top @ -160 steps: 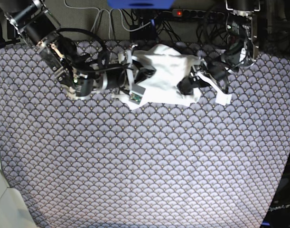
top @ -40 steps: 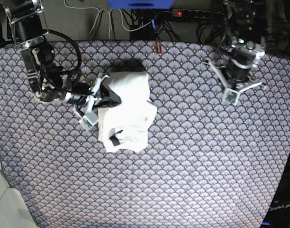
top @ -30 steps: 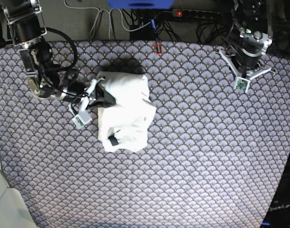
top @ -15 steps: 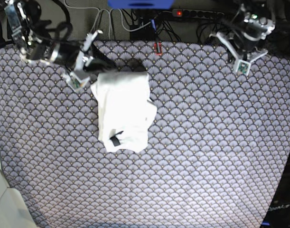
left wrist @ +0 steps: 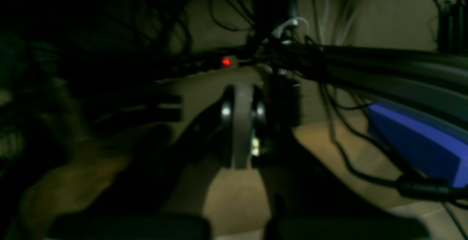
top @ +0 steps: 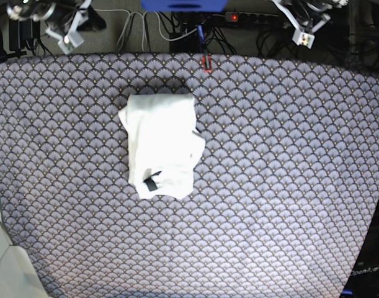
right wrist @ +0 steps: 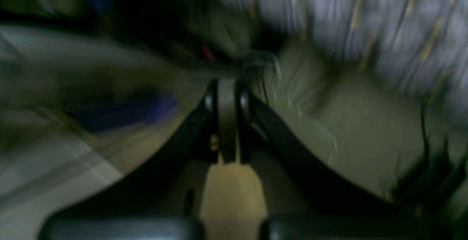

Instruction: Fold the T-shirt properly

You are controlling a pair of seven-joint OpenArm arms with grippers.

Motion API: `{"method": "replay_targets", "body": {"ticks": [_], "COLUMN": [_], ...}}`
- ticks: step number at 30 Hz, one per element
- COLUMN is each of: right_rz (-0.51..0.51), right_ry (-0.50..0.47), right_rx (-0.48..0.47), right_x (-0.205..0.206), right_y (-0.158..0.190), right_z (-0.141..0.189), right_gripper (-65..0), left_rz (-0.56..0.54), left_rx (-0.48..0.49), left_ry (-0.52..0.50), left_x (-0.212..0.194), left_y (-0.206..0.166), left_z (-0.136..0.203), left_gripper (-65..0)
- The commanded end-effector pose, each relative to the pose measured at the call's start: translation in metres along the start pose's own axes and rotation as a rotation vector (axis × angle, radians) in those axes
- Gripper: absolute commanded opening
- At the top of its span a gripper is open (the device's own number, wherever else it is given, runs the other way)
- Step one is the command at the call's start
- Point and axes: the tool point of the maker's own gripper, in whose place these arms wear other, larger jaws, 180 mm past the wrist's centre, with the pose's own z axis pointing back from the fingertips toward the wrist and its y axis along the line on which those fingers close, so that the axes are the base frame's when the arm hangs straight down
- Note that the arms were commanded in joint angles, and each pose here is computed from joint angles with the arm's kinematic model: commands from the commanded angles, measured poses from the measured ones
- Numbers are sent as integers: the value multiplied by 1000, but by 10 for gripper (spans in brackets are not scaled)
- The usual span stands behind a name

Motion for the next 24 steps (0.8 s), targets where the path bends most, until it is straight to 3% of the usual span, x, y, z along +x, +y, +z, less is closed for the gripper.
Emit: {"method": "replay_targets", "body": {"ticks": [1,6,13,22,24], "right_rz": [-3,-123,-284,-502,-495], "right_ry": [5,140,155,85,92], "right_rx": [-8,-76,-112,-159,-238], "right_x": [-10,-105,-161,-156,-154], "right_y": [-3,-19,-40,-48,-58], "right_z": [0,-14,-46,-114,-123], "right_gripper": [-650,-650,-650,-650,-650], "left_rz": [-4,48,151,241,259], "left_rx": [-7,-83,-79,-40,-41], "left_ry": [11,95,170,221,221], "left_x": [-11,-88,-153,-148,-134], "left_y": [2,-13,-7,1,-2], "left_z": [-1,-22,-58,-103,-117], "left_gripper": [-644,-644,-644,-644,-644]}}
